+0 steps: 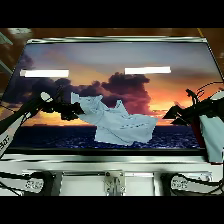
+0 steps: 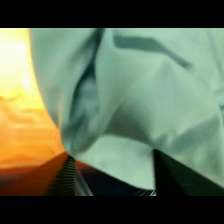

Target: Fold the shirts.

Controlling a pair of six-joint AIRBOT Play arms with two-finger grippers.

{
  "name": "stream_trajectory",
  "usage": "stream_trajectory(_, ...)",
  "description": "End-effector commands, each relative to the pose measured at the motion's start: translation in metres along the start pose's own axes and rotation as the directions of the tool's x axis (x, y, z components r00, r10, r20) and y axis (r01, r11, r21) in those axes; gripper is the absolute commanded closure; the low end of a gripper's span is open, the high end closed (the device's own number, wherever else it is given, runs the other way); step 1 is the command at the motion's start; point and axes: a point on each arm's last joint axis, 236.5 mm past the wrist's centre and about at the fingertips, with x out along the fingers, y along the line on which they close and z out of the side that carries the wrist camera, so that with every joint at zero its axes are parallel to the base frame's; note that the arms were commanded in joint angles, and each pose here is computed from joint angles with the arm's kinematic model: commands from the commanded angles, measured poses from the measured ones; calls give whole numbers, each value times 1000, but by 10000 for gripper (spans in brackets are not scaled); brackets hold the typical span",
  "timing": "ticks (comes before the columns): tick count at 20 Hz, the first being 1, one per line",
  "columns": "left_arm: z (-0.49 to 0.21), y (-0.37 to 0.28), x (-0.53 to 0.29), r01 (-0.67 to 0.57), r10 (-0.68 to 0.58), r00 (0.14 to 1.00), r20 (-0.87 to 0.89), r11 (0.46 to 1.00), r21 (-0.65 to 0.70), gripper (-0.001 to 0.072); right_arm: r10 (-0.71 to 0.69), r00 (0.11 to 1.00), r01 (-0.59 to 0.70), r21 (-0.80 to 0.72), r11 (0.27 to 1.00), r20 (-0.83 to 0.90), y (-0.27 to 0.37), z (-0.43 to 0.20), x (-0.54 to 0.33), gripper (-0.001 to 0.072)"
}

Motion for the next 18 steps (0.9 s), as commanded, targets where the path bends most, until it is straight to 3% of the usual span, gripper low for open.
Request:
stream_trajectory(1, 12, -8, 7, 30, -29, 998, 54, 999, -22, 329, -2, 999, 2, 9, 1000, -32, -6, -1, 10, 17)
stream_trajectory(2, 14, -10, 9, 40, -38, 997, 61, 999, -35, 354, 4, 999, -3, 26, 1000, -51, -8, -2, 15, 17)
stream_trajectory(4, 14, -11, 10, 46, -42, 997, 61, 997, -54, 566, 48, 995, -43, 54, 998, -83, -4, -1, 31, 18)
stream_trajectory(6, 15, -12, 9, 47, -44, 997, 63, 998, -47, 666, 78, 993, -73, 59, 996, -89, 5, 6, 49, 17)
stream_trajectory(11, 22, -26, -10, 60, -66, 992, 111, 997, 58, 667, 17, 996, -16, 10, 1000, -83, 19, 22, 100, 19)
stream_trajectory(12, 25, -33, -18, 69, -78, 989, 129, 995, 75, 667, 7, 996, -7, 8, 1000, -86, 22, 23, 107, 52)
stream_trajectory(13, 30, -41, -26, 79, -92, 984, 150, 993, 93, 667, 1, 996, -2, -6, 1000, -93, 27, 21, 113, 265)
stream_trajectory(14, 36, -52, -38, 89, -112, 978, 178, 987, 131, 667, -1, 995, -1, -14, 1000, -98, 31, 20, 115, 533)
stream_trajectory(15, 42, -64, -54, 83, -127, 968, 214, 975, 206, 668, 0, 995, 0, -4, 1000, -104, 35, 20, 114, 651)
stream_trajectory(18, 57, -108, -124, 27, -168, 920, 354, 928, 371, 668, 2, 1000, -2, -94, 996, -8, 58, 38, 77, 652)
